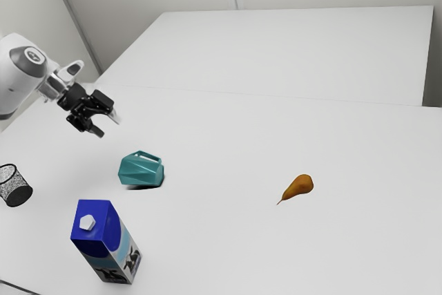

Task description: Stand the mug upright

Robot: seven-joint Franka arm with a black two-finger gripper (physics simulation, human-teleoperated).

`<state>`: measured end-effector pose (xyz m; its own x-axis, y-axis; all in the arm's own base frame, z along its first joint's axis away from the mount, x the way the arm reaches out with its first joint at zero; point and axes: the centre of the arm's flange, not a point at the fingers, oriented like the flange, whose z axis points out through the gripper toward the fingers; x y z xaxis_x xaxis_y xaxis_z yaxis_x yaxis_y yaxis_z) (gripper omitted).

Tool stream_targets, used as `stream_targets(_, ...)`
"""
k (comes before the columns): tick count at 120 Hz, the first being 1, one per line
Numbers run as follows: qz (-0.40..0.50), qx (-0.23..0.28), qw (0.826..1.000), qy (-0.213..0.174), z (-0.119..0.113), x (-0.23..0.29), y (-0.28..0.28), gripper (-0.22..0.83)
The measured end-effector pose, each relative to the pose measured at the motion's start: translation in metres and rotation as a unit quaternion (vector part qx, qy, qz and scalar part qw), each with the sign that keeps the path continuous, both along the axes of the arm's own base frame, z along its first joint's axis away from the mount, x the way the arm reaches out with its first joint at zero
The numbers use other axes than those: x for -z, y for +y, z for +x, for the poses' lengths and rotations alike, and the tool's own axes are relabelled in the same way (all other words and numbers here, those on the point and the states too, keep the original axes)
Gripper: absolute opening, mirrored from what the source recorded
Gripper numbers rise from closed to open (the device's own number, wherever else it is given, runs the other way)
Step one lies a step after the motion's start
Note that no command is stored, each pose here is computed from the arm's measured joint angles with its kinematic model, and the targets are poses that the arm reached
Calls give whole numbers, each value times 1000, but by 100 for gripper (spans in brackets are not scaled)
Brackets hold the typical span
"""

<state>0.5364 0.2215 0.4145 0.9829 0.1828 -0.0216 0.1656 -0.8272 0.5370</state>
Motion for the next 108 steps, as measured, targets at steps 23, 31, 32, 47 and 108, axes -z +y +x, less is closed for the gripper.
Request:
stream_targets(23, -39, -21, 999, -25, -19, 39, 6, 59)
stream_targets(31, -53, -31, 997, -35, -26, 52, 9, 59)
stream_targets(32, -54, -32, 997, -37, -27, 54, 10, 59)
stream_targets(47, -75, -46, 994, -61, -37, 72, 17, 59)
stream_targets(108, -98, -21, 986, -137, -49, 115, 20, 59)
